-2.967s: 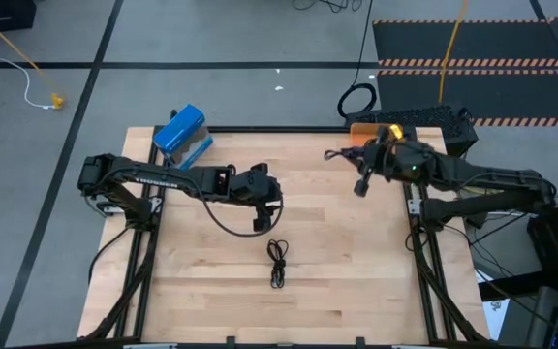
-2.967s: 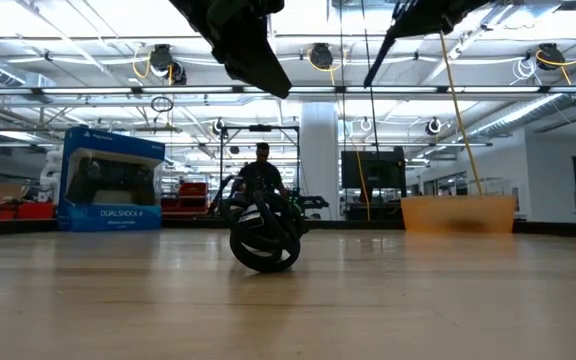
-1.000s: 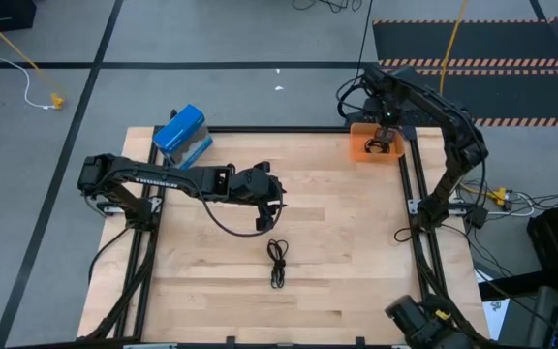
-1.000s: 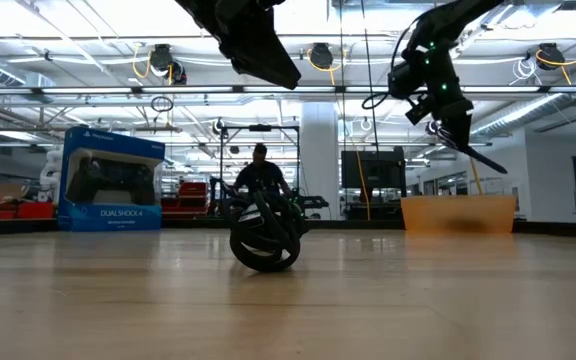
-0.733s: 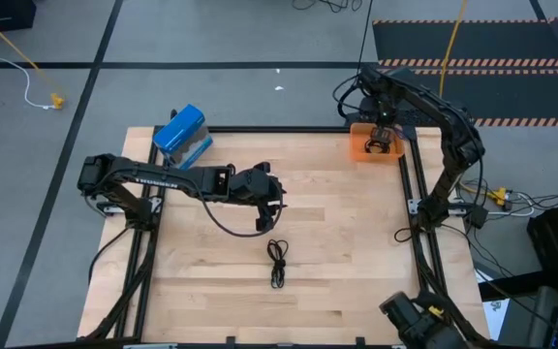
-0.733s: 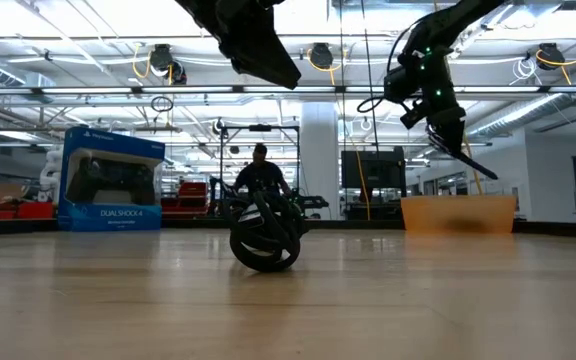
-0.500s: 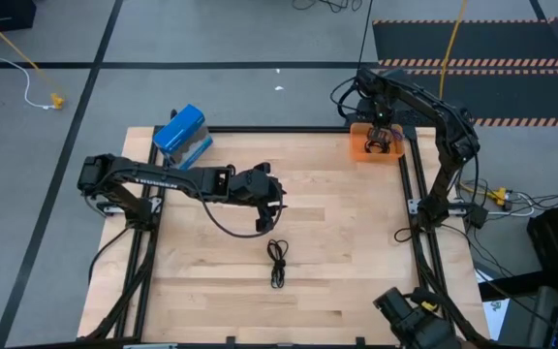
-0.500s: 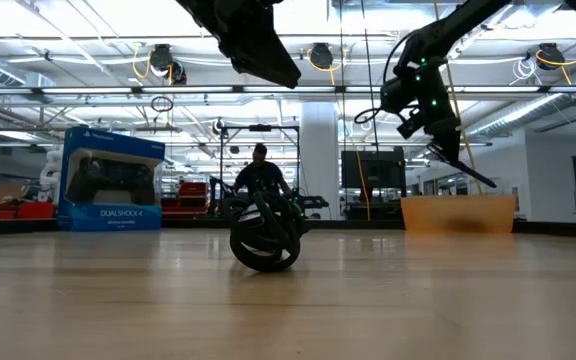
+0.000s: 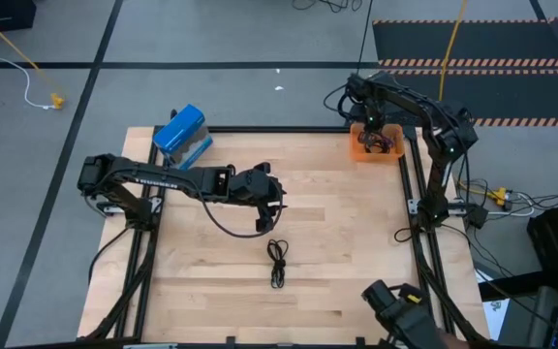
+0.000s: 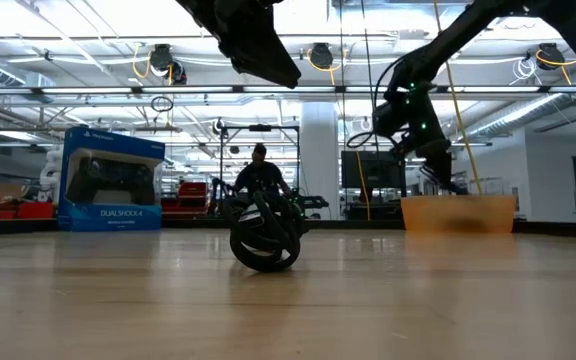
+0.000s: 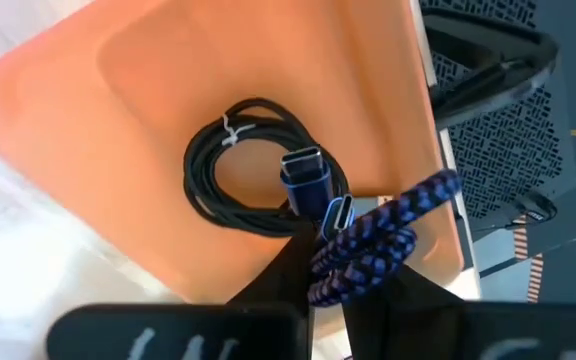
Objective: Pick and place USB-C Cables
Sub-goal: Put the blue charger cable into the orange bin, then put the black charger cable into the orange bin
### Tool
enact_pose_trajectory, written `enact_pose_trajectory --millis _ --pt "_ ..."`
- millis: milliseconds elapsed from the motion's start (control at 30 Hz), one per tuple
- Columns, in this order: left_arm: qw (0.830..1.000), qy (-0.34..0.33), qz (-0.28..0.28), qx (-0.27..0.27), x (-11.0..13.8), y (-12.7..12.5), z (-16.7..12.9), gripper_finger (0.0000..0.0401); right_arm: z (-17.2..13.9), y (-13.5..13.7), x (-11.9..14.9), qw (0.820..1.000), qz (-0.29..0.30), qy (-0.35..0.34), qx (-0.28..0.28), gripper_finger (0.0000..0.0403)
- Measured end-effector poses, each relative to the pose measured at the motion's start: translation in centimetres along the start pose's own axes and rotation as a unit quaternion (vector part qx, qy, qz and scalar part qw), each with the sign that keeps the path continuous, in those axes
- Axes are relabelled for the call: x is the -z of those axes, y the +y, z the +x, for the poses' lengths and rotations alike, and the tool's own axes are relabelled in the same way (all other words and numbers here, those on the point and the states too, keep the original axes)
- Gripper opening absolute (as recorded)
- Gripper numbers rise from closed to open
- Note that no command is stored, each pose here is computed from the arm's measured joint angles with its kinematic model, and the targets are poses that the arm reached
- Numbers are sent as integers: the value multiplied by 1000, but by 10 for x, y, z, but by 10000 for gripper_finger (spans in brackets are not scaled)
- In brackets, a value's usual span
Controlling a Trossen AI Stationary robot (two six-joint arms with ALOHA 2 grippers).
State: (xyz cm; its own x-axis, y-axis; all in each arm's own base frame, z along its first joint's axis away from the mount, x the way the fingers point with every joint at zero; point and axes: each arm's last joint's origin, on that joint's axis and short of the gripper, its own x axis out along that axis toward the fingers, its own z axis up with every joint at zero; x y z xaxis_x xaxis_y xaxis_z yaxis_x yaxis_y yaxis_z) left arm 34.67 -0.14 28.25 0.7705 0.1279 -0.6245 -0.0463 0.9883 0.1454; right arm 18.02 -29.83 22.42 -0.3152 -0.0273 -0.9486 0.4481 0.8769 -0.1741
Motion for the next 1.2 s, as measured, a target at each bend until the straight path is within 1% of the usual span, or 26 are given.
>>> enact_pose_trajectory --millis 233,433,500,667,900,1033,1200 --pt "1000 0 0 0 0 0 0 182 13 2 -13 1000 -7 7 -3 18" --pt "1000 0 0 0 0 0 0 182 15 1 -17 1000 -3 -5 4 18" --pt "1000 0 0 0 0 0 0 182 15 1 -17 1000 -1 -5 3 24" --pt "1000 0 0 0 0 0 0 182 15 2 -18 1000 7 -5 4 66" --pt "1000 0 0 0 0 0 0 182 11 11 -22 1000 -4 -7 8 129" --pt "1000 0 0 0 0 0 0 182 -4 23 -21 999 -14 -27 20 152" --pt "1000 0 0 0 0 0 0 182 -42 45 -5 996 -1 -78 44 165"
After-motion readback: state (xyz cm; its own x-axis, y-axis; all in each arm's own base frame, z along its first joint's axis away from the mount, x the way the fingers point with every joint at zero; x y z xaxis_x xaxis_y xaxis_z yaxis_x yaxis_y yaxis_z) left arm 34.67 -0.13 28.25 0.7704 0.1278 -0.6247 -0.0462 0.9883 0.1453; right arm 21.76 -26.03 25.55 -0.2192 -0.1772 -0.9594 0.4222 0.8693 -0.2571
